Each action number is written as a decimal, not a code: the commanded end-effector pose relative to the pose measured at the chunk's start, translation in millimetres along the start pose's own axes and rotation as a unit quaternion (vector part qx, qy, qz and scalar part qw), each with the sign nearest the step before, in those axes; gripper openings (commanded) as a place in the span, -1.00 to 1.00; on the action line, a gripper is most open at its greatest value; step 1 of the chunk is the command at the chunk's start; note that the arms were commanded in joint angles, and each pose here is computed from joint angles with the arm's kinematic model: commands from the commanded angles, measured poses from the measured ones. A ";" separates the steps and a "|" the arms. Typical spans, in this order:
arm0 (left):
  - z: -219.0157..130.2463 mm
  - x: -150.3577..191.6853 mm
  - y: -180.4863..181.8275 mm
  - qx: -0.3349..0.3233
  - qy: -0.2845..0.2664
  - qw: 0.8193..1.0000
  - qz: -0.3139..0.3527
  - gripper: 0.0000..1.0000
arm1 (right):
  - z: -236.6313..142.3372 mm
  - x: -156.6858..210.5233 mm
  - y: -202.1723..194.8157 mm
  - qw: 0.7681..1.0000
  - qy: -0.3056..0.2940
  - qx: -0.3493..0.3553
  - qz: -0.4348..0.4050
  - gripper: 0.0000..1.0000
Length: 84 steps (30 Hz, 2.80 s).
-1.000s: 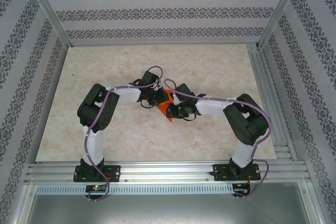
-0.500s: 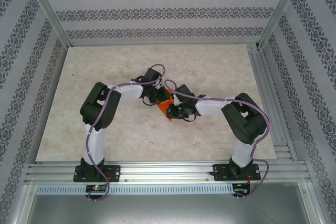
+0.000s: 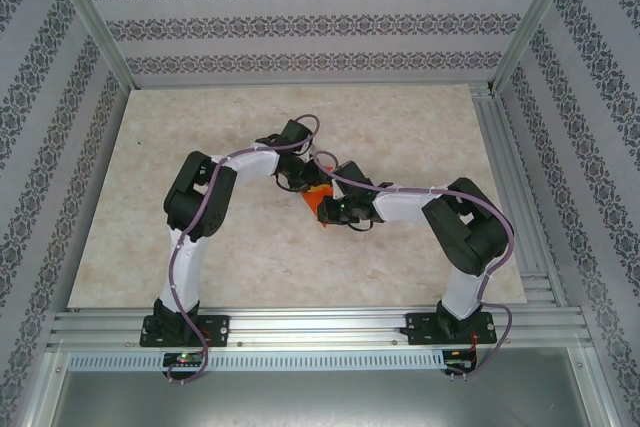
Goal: Fold a paper plane with a square sheet of paper (fold left side to right side)
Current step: Fourth fold the wing at the center of the table.
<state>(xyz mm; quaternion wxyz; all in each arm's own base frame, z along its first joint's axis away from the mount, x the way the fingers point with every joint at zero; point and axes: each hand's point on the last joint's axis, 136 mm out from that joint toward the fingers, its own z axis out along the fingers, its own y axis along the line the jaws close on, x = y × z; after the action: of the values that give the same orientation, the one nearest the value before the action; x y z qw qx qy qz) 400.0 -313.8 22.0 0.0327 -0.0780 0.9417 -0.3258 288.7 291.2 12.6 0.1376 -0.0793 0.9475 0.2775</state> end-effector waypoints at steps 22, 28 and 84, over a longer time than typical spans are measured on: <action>2.5 -106.3 15.4 -0.015 -0.120 0.993 -0.008 -0.44 | 5.7 72.9 -42.5 0.989 0.117 0.073 0.046 -0.75; 6.1 -120.0 22.2 -0.023 -0.122 0.992 -0.011 -0.44 | 4.6 72.4 -42.0 0.989 0.118 0.073 0.045 -0.75; 15.5 3.8 29.7 -0.029 -0.043 0.997 0.062 -0.46 | -70.7 -8.9 4.4 0.996 -0.002 -0.037 0.079 -0.68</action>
<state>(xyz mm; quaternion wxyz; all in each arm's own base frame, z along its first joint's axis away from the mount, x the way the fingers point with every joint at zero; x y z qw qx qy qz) 405.7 -320.5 24.4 0.1102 -0.0129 0.9362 -0.3335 267.5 257.8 53.4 0.0856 -0.0636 0.9440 0.3122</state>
